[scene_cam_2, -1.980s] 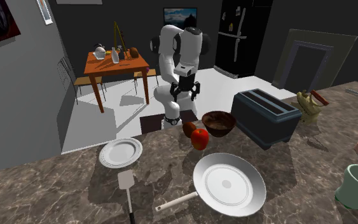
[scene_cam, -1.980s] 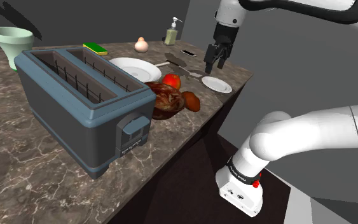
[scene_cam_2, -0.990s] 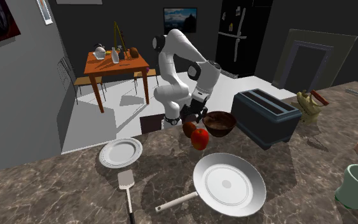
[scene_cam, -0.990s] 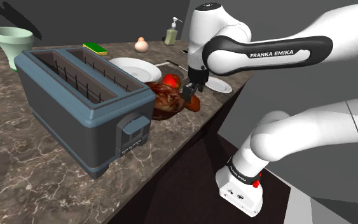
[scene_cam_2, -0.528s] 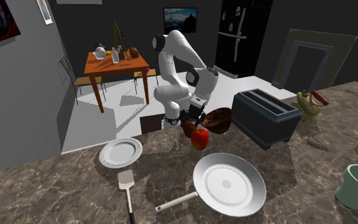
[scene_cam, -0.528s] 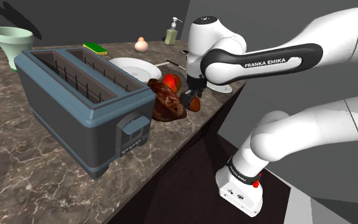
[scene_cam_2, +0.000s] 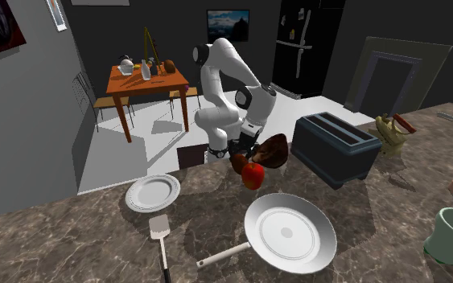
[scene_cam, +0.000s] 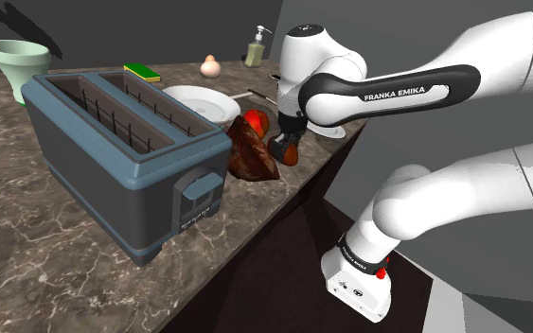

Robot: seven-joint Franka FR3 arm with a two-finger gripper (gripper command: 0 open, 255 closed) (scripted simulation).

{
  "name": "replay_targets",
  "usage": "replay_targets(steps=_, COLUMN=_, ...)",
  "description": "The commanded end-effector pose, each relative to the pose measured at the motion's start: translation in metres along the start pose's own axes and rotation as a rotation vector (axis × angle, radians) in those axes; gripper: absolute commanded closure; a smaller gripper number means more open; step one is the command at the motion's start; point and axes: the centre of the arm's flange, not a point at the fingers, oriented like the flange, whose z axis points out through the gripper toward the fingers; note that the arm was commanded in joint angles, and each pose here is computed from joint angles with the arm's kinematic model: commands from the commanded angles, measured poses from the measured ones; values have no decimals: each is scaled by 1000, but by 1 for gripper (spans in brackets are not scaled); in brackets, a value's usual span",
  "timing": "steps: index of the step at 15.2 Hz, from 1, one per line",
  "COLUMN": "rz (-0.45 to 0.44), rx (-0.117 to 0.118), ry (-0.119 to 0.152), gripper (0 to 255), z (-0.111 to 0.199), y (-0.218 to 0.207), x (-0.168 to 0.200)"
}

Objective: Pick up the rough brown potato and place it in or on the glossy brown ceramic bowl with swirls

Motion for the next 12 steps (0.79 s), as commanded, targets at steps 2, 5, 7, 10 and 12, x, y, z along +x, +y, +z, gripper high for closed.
replay_targets(steps=2, rz=0, rx=0, ry=0, gripper=255, z=0, y=0, x=0)
replay_targets(steps=5, rz=0, rx=0, ry=0, gripper=255, z=0, y=0, x=0)
replay_targets(steps=7, rz=0, rx=0, ry=0, gripper=255, z=0, y=0, x=0)
replay_targets(steps=10, rz=0, rx=0, ry=0, gripper=255, z=-15, y=5, x=-1)
replay_targets(steps=12, rz=0, rx=0, ry=0, gripper=255, z=-25, y=8, x=-1)
